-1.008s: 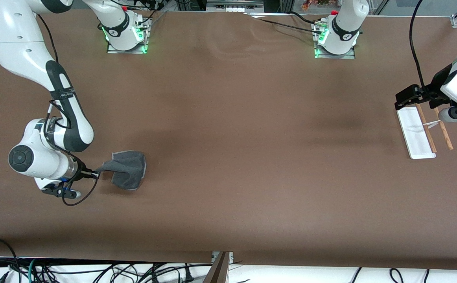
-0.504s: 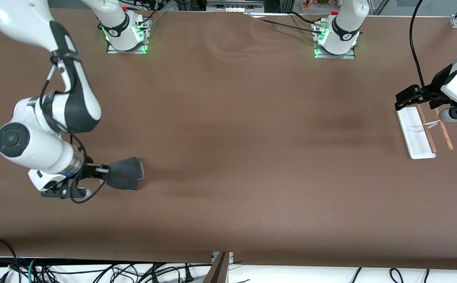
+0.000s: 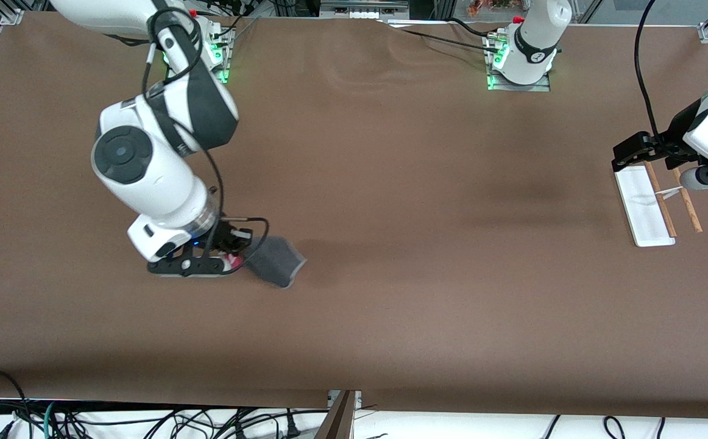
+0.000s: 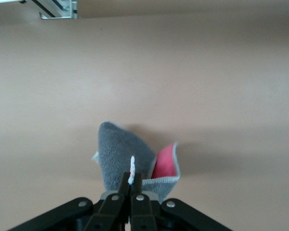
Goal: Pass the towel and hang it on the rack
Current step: 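Lift the grey towel with the right gripper toward the table's middle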
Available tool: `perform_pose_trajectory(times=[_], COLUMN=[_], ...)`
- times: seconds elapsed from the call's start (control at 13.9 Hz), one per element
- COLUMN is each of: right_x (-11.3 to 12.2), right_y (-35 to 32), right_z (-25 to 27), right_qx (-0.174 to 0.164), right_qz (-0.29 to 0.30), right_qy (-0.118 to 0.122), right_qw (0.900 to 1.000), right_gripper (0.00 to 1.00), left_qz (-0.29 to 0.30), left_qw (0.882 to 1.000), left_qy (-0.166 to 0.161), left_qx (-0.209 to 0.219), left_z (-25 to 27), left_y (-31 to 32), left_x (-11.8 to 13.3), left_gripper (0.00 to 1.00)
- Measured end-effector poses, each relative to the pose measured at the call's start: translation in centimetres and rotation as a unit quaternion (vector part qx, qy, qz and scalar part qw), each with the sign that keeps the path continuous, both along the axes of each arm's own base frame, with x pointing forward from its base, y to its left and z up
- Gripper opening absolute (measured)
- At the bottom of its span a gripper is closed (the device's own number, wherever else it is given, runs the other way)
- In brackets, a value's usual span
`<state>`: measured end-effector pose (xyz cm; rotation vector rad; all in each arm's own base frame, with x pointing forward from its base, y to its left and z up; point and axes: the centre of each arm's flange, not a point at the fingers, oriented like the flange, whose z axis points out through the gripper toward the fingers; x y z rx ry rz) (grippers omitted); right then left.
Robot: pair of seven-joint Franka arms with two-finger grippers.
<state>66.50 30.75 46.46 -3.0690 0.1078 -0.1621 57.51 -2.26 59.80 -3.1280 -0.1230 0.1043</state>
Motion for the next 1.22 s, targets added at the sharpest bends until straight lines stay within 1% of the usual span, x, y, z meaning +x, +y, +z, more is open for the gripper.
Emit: perform_pose_trajectory(times=[0.07, 0.22, 0.29, 0.36, 0.43, 0.58, 0.65, 0.79, 0.94, 1.01, 1.08, 1.22], right_x=[-0.9, -2.9, -4.0, -5.0, -5.9, -7.9, -9.0, -12.0, -14.7, -15.6, -15.9, -15.6], right_y=[2.2, 7.1, 9.4, 11.1, 12.5, 15.1, 16.7, 20.7, 24.1, 25.1, 25.5, 25.4], right_z=[0.5, 2.4, 3.3, 3.9, 4.3, 4.6, 4.9, 5.6, 5.6, 5.4, 5.1, 5.0], right_qx=[0.008, 0.036, 0.049, 0.058, 0.066, 0.091, 0.106, 0.137, 0.157, 0.162, 0.164, 0.165], right_qz=[-0.019, -0.045, -0.05, -0.051, -0.049, -0.051, -0.05, -0.044, -0.042, -0.042, -0.041, -0.043], right_qy=[-0.005, -0.031, -0.041, -0.047, -0.047, -0.032, -0.028, -0.033, -0.034, -0.034, -0.034, -0.035], right_qw=[1.0, 0.998, 0.997, 0.996, 0.996, 0.994, 0.993, 0.989, 0.986, 0.985, 0.985, 0.985], right_gripper=[0.02, 0.02, 0.02, 0.02, 0.02, 0.02, 0.02, 0.02, 0.02, 0.02, 0.02, 0.02], left_qz=[0.0, 0.0, 0.0, 0.0, 0.0, 0.0, -0.001, -0.002, -0.002, -0.002, -0.002, -0.003], left_qw=[1.0, 1.0, 1.0, 1.0, 1.0, 1.0, 1.0, 1.0, 1.0, 1.0, 1.0, 1.0], left_qy=[0.0, 0.0, 0.0, -0.001, -0.001, -0.007, -0.012, -0.016, -0.007, 0.0, 0.006, 0.013], left_qx=[0.0, 0.0, 0.0, 0.0, 0.0, 0.0, 0.0, 0.0, 0.001, 0.002, 0.002, 0.003], left_z=[0.0, 0.0, 0.0, 0.0, 0.0, 0.1, 0.2, 0.1, -0.9, -1.7, -2.4, -3.1], left_y=[0.0, 0.0, 0.0, 0.0, 0.0, 0.0, -0.1, -0.2, -0.3, -0.3, -0.4, -0.5], left_x=[0.0, 0.0, 0.0, 0.0, 0.0, 0.2, 0.3, 0.5, 0.9, 1.2, 1.5, 1.8], left_gripper=[1.0, 1.0, 1.0, 1.0, 1.0, 1.0, 1.0, 1.0, 1.0, 1.0, 1.0, 1.0])
